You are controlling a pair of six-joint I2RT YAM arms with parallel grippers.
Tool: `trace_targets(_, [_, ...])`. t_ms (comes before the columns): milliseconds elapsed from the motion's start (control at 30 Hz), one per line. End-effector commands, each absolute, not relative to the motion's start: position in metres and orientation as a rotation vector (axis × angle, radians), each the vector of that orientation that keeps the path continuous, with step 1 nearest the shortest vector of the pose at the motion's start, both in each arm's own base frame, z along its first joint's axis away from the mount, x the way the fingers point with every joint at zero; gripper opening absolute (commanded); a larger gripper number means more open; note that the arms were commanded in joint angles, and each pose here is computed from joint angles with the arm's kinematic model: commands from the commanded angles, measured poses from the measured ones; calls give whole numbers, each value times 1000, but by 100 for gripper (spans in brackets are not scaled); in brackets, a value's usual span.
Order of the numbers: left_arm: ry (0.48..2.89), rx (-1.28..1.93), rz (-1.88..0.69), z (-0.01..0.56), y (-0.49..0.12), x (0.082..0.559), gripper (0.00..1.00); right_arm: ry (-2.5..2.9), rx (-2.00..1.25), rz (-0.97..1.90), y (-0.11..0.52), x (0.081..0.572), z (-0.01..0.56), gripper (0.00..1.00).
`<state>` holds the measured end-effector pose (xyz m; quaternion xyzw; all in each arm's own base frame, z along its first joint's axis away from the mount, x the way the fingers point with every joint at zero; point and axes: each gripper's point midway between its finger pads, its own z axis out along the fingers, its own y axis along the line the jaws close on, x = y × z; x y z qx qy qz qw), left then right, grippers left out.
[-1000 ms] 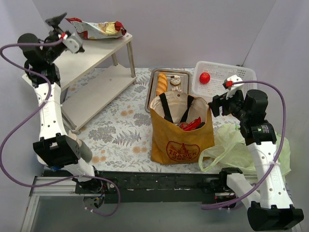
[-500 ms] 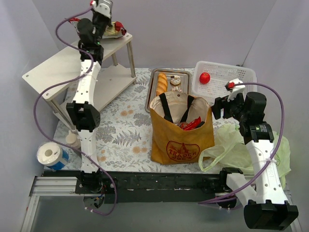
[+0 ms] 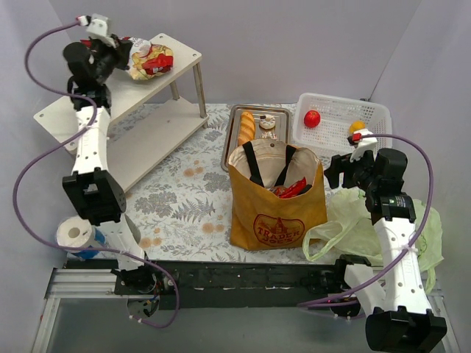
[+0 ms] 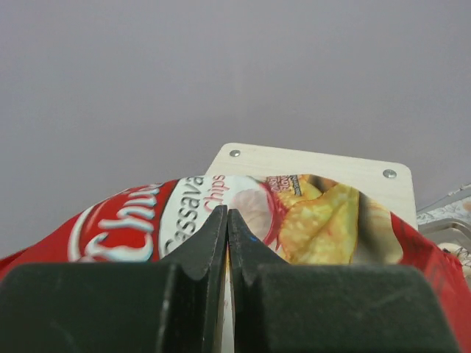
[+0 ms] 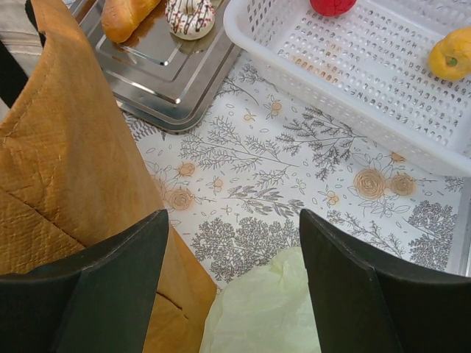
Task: Untie the knot of the grocery bags and take out the mixed food
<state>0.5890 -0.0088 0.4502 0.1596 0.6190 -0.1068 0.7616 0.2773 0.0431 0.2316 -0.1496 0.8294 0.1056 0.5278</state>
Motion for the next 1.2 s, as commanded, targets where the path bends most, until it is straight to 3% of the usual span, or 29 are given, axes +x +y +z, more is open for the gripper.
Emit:
trace_targets(0, [1363, 507, -426, 461, -38, 528, 0, 1961, -340, 287, 46, 284, 232, 78])
trace_targets(167, [1246, 487, -493, 515, -50, 513, 0, 1976, -330, 312, 48, 290, 226, 78])
trace_targets(400, [1140, 277, -345, 567, -23, 550, 0, 1919, -373, 386, 61, 290, 237, 75])
trace_targets(500, [1158, 266, -373, 555, -25, 574, 0, 1919, -371, 390, 61, 290, 237, 75])
trace_targets(700, [1256, 380, -462, 500, -87, 597, 0, 1945, -359, 377, 58, 287, 230, 75])
trace_targets(867, [1350, 321, -449, 466, -82, 615, 0, 1954, -357, 352, 55, 285, 228, 75])
trace_targets(1167, [1519, 581, -574, 412, -111, 551, 0, 1982, -330, 338, 49, 279, 214, 76])
